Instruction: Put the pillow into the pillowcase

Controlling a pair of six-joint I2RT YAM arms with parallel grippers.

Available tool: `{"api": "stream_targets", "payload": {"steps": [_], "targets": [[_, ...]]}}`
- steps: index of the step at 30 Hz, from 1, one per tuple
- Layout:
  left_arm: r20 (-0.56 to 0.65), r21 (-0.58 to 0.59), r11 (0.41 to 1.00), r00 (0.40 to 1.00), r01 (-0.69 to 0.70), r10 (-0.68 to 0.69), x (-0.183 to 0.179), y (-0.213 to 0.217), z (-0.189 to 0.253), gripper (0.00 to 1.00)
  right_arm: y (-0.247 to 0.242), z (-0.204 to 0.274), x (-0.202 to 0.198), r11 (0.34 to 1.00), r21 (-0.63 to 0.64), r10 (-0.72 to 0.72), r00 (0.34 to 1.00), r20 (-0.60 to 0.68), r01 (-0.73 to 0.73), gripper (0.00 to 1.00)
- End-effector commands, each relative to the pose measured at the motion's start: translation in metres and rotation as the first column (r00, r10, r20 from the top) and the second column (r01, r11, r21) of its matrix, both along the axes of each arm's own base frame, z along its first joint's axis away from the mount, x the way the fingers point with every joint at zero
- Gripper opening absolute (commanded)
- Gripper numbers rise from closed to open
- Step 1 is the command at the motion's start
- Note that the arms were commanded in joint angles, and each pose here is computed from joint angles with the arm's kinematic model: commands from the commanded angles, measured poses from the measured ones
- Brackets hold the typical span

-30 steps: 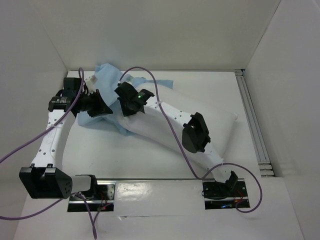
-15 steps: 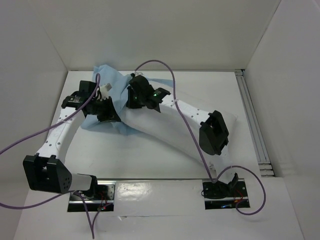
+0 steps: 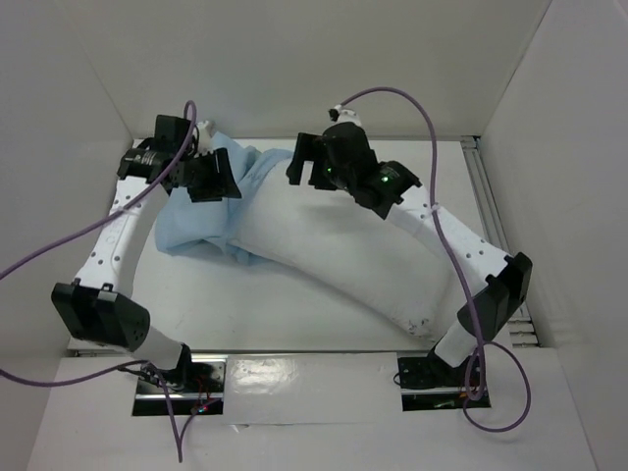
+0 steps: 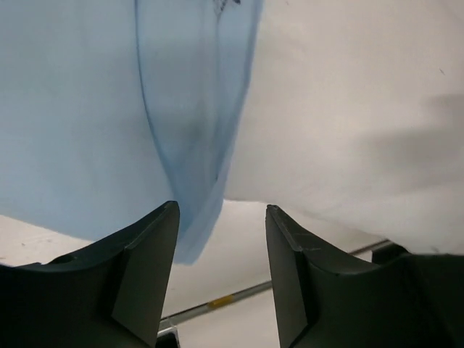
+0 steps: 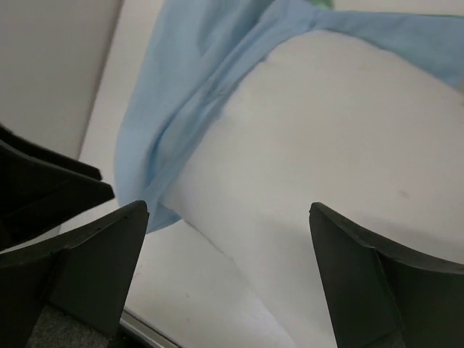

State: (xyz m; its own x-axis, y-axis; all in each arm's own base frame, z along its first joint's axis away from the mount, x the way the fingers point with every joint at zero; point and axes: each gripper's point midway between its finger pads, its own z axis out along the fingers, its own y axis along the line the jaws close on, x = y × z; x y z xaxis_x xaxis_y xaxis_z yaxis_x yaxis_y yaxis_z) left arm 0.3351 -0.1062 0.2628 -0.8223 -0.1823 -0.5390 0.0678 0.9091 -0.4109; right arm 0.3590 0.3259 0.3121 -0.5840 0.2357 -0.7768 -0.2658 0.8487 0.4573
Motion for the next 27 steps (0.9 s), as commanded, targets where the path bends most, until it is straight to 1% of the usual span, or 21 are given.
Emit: {"api": "stream_targets", "payload": {"steps": [1,2,3,4,5,6,7,8,9,10,12,15,17,19,20,21,23,24,25,26,27], "targets": [[0.031,0.096,0.993,0.998,-0.062,0.059,0.033,0.002,-0.002,0.64,-0.082,-0.031,0.013,0.958,-0.218,-0.213,0.973,-0.090,0.189,0.99],[0.034,0.131,0.987,0.995,-0.096,0.092,0.050,0.004,-0.012,0.66,-0.105,-0.035,0.021,0.940,-0.249,-0.262,0.960,-0.097,0.231,0.99],[0.044,0.144,0.985,0.995,-0.091,0.085,0.056,-0.001,-0.013,0.66,-0.120,-0.039,0.025,0.930,-0.270,-0.287,0.952,-0.105,0.250,0.99],[0.079,0.161,0.982,0.993,-0.095,0.083,0.067,-0.003,-0.004,0.68,-0.134,-0.050,0.022,0.918,-0.302,-0.310,0.939,-0.146,0.256,0.99],[0.058,0.184,0.979,0.995,-0.091,0.082,0.076,-0.008,-0.016,0.72,-0.159,-0.050,0.027,0.900,-0.317,-0.359,0.921,-0.151,0.299,0.99],[0.058,0.196,0.977,0.996,-0.079,0.068,0.080,-0.016,-0.018,0.72,-0.170,-0.058,0.027,0.892,-0.332,-0.378,0.909,-0.175,0.307,0.99],[0.083,0.195,0.978,0.994,-0.080,0.065,0.088,-0.021,-0.010,0.72,-0.181,-0.060,0.026,0.882,-0.342,-0.400,0.898,-0.185,0.323,0.99],[0.084,0.211,0.974,0.994,-0.084,0.067,0.092,-0.023,-0.013,0.72,-0.198,-0.071,0.025,0.864,-0.366,-0.437,0.875,-0.208,0.344,0.99],[0.067,0.225,0.972,0.996,-0.068,0.054,0.096,-0.031,-0.023,0.72,-0.209,-0.072,0.022,0.855,-0.379,-0.452,0.866,-0.213,0.353,0.99],[0.073,0.229,0.972,0.996,-0.062,0.047,0.100,-0.032,-0.023,0.72,-0.216,-0.080,0.018,0.849,-0.396,-0.463,0.853,-0.239,0.350,0.99],[0.052,0.265,0.962,0.998,-0.059,0.047,0.105,-0.037,-0.037,0.69,-0.237,-0.086,0.012,0.829,-0.412,-0.504,0.825,-0.256,0.378,0.99],[0.035,0.280,0.959,0.999,-0.050,0.042,0.110,-0.041,-0.046,0.64,-0.255,-0.107,0.002,0.817,-0.426,-0.536,0.782,-0.318,0.387,0.99],[0.019,0.319,0.946,0.998,-0.059,0.055,0.113,-0.040,-0.057,0.57,-0.261,-0.115,-0.004,0.821,-0.420,-0.537,0.771,-0.341,0.386,0.99],[0.013,0.329,0.942,0.998,-0.062,0.061,0.117,-0.039,-0.062,0.40,-0.266,-0.124,-0.008,0.814,-0.434,-0.549,0.756,-0.357,0.386,0.99],[0.009,0.330,0.942,0.998,-0.060,0.061,0.118,-0.040,-0.063,0.25,-0.267,-0.124,-0.011,0.815,-0.439,-0.545,0.759,-0.356,0.379,0.99],[0.025,0.324,0.944,0.998,-0.065,0.061,0.121,-0.041,-0.057,0.15,-0.271,-0.135,-0.013,0.809,-0.449,-0.554,0.747,-0.367,0.379,0.99],[0.023,0.316,0.947,0.998,-0.059,0.055,0.122,-0.043,-0.055,0.01,-0.265,-0.145,-0.018,0.833,-0.430,-0.521,0.756,-0.396,0.349,0.99],[0.027,0.290,0.956,0.999,-0.043,0.037,0.122,-0.048,-0.048,0.00,-0.262,-0.159,-0.020,0.843,-0.422,-0.507,0.755,-0.416,0.333,0.99],[0.030,0.273,0.961,0.999,-0.034,0.026,0.122,-0.052,-0.045,0.00,-0.251,-0.166,-0.023,0.877,-0.383,-0.452,0.769,-0.452,0.291,0.99],[0.032,0.252,0.968,0.999,-0.010,0.002,0.120,-0.061,-0.041,0.00,-0.239,-0.171,-0.025,0.900,-0.354,-0.405,0.784,-0.470,0.253,0.97],[0.048,0.200,0.980,0.998,0.022,-0.032,0.118,-0.071,-0.030,0.00,-0.226,-0.183,-0.023,0.925,-0.310,-0.354,0.797,-0.488,0.221,0.92]]}}
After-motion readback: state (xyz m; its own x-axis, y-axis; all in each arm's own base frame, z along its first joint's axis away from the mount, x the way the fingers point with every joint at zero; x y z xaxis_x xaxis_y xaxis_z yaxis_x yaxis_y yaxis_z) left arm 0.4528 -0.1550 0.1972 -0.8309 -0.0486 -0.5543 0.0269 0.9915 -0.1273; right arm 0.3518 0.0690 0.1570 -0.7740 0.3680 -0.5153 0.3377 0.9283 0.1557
